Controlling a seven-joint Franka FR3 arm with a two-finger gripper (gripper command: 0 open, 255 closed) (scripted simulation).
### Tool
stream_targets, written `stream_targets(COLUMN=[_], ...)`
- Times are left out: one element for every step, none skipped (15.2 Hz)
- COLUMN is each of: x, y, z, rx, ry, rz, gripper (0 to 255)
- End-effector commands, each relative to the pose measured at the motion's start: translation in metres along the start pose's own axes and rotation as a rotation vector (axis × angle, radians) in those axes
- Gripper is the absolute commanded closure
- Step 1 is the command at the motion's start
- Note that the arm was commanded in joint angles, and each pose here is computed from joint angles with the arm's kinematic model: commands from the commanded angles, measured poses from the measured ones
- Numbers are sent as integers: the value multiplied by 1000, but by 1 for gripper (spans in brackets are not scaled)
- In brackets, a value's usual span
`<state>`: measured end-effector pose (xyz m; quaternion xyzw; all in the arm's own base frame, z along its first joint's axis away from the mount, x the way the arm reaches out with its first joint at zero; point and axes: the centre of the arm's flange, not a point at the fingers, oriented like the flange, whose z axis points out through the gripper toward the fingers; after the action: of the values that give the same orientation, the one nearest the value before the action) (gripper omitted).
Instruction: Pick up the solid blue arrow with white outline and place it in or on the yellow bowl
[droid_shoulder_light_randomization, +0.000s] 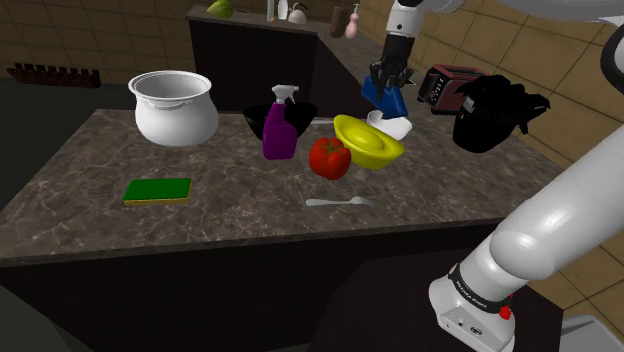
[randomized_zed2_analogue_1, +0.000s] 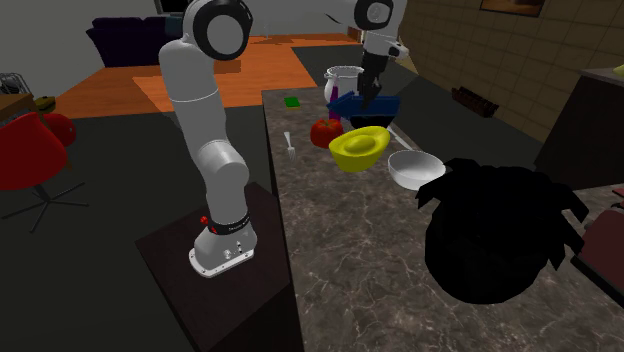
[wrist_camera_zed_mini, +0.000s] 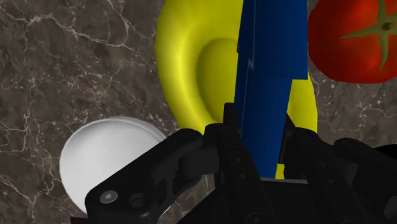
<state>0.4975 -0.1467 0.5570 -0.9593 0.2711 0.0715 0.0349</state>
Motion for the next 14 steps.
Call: stream_targets(x=[4,5,5,6,7,8,9,9,10,11,12,13,14,14], y=[-2,-2,-2,-2,-2,-2,-1,-1,-1,-1,-1,-1,0,0], z=[9,14,19,24,29,35,40,45,50,56,61,66,75,75], rx=[0,0,0,0,0,0,0,0,0,0,0,0,0,0], ry=[1,1,1,1,1,1,1,1,1,1,1,1,1,1], rz=[0,0,0,0,0,0,0,0,0,0,0,0,0,0], gripper=[255,255,255,255,255,255,255,255,255,255,255,255,255,255])
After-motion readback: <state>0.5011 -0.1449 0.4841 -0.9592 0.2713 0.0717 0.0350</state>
